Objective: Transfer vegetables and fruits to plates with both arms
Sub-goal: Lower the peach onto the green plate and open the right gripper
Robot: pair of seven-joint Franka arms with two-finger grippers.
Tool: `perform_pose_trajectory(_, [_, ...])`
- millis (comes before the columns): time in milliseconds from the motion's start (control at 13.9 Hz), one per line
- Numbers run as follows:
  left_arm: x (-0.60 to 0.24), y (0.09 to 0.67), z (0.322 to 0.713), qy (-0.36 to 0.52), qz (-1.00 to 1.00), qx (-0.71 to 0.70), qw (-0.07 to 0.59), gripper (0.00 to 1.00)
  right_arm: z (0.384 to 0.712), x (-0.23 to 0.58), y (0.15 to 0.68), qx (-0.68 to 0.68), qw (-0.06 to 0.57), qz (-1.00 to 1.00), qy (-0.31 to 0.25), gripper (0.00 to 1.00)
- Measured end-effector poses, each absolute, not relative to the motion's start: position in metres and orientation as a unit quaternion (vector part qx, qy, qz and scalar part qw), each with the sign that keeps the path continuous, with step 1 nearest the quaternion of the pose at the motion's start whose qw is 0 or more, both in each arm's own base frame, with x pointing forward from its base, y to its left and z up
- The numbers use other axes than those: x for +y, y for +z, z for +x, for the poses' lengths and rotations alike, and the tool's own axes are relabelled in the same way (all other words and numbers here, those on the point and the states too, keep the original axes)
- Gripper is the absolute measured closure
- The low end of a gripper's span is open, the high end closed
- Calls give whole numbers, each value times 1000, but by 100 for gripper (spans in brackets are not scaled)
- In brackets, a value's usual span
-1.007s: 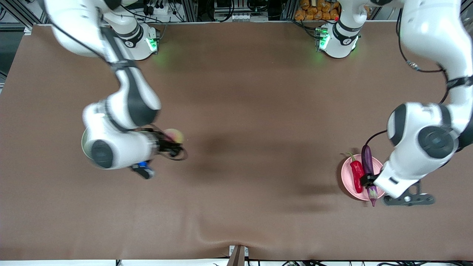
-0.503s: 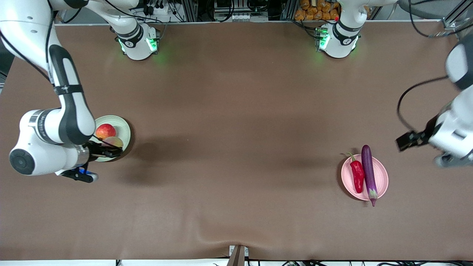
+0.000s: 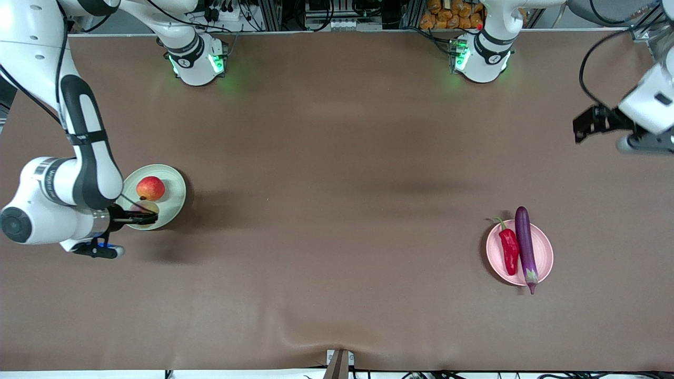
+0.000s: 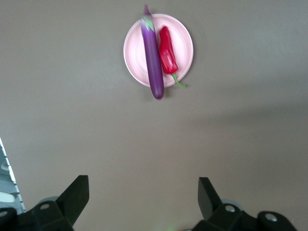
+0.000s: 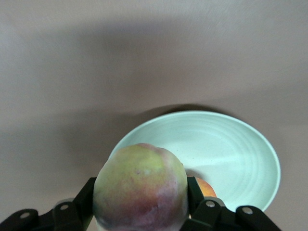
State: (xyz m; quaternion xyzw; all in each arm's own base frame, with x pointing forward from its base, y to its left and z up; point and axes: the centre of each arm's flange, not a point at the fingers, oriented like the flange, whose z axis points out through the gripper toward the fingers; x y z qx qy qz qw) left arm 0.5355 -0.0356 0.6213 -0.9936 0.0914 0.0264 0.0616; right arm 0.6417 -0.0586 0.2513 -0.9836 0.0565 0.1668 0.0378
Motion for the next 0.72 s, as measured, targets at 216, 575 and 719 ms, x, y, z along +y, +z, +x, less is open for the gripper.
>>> perform_pose_trajectory(216, [-41, 628, 529, 26, -994, 101, 36, 0, 631, -64, 230, 50, 38, -984, 165, 22])
perform_pose_trajectory(575, [-35, 630, 537, 22, -995, 93, 33, 0, 614, -64, 204, 51, 37, -984, 167, 22])
perform_pose_trajectory(719, [-37, 631, 540, 17, -995, 94, 31, 0, 612, -64, 203, 51, 38, -983, 170, 7])
